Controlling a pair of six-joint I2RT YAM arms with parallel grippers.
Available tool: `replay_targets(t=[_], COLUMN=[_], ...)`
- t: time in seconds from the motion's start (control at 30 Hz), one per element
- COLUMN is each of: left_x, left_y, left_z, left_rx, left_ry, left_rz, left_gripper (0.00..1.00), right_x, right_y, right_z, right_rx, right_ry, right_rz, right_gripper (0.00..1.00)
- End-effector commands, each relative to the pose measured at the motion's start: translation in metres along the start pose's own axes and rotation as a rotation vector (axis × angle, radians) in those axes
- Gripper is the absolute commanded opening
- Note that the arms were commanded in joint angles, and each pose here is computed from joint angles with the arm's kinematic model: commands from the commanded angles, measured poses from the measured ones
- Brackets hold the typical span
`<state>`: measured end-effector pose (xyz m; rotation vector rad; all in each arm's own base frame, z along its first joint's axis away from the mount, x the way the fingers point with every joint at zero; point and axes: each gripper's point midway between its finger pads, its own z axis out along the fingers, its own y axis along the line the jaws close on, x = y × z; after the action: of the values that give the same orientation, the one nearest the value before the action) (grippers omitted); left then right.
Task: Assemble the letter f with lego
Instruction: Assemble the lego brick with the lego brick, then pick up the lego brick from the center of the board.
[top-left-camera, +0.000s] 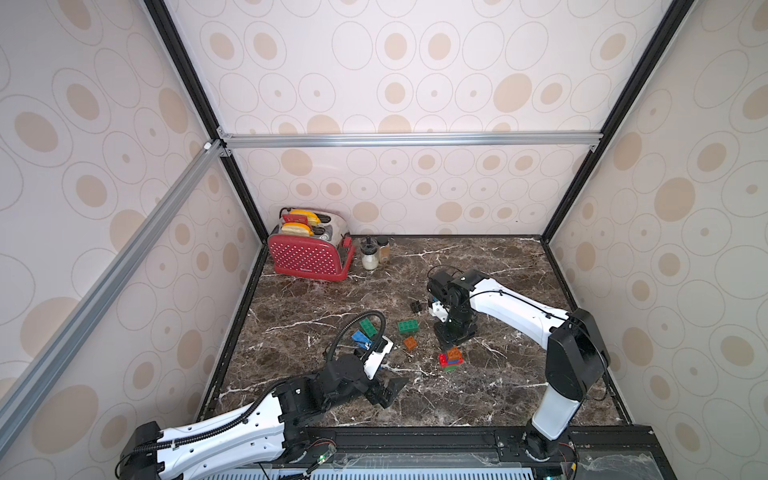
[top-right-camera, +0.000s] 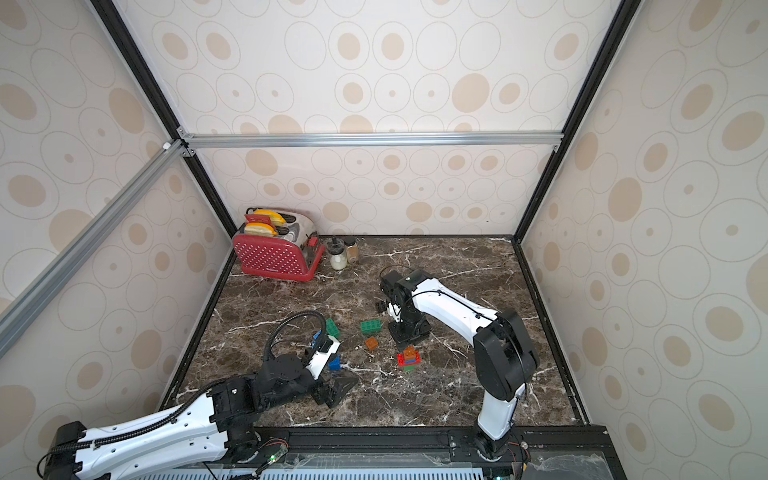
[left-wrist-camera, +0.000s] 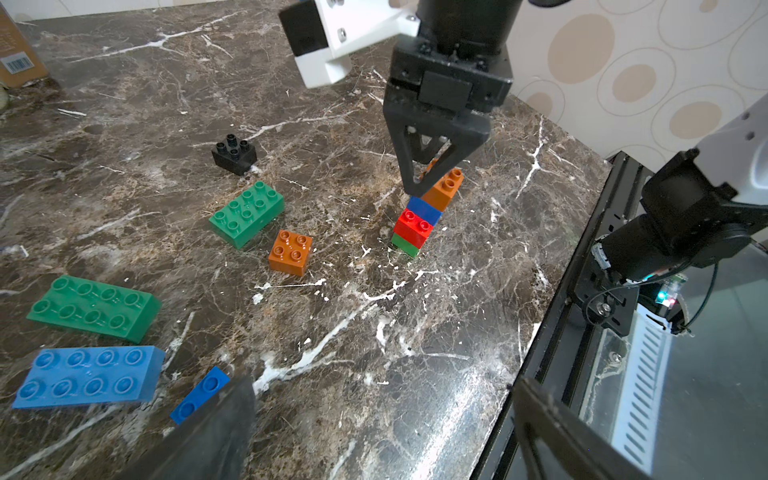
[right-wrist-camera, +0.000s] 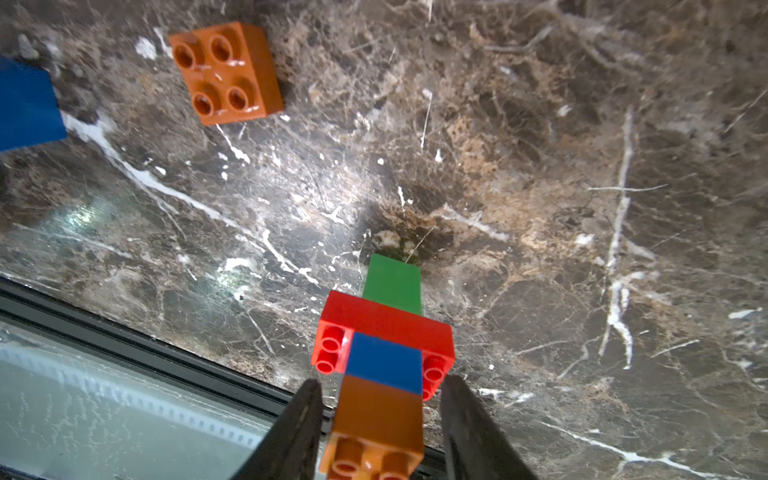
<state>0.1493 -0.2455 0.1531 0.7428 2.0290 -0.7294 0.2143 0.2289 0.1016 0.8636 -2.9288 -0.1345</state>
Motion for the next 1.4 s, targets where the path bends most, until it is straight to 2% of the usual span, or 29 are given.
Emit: replay_targets(t=[0.0,0.13,0.23,0.37,0.5,0.6,0.67,0.87,1.17,1.37], left_x=[-0.019,-0.025,-0.032,-0.034,-0.036,-0.034,-0.034,-0.037,-0.024,-0.013], left_y=[-0.002,0.008,0.029,0.044,0.037,0.032,0.034,0.054,0.063,0.070], left_z=[-0.008,-0.015,-0.029,-0.044,-0.048,-0.045,-0.044,-0.048,-0.040,-0.037], left_rx=[-0.015,-0.071,-0.182,-0.219,-0.154,-0.082,-0.054,-0.023,-0.063,-0.105], left_ry=[-0.042,-0.065,-0.051,0.046,0.162,0.251,0.270,0.166,0.203,0.243], left_rz=[-0.011,-0.044,-0.122,-0.266,-0.355,-0.455,-0.515,-0.690,-0.711,-0.692], left_gripper=[0.99,0.99,0.99,0.99,0.99,0.99,0.99,0.99,0.99,0.99], right_x=[-0.002,-0.019,-0.039,-0.075,-0.102,-0.114,-0.118,-0.127,-0.135,-0.142], right_y=[0.003,0.009,0.020,0.037,0.052,0.054,0.049,0.049,0.041,0.044], right_z=[-0.022,-0.036,-0.031,-0.010,0.010,0.019,0.024,0.036,0.054,0.058], right_rx=[0.005,-0.014,-0.048,-0.083,-0.095,-0.077,-0.038,-0.032,0.020,0.013], right_ry=[-0.043,-0.102,-0.101,-0.113,-0.115,-0.110,-0.103,-0.095,-0.076,-0.090], right_rz=[-0.011,-0.031,-0.038,-0.018,0.004,0.015,0.033,0.043,0.093,0.111], right_gripper=[0.52,0.60,0.69,0.81,0.92,0.94,0.94,0.92,0.88,0.89])
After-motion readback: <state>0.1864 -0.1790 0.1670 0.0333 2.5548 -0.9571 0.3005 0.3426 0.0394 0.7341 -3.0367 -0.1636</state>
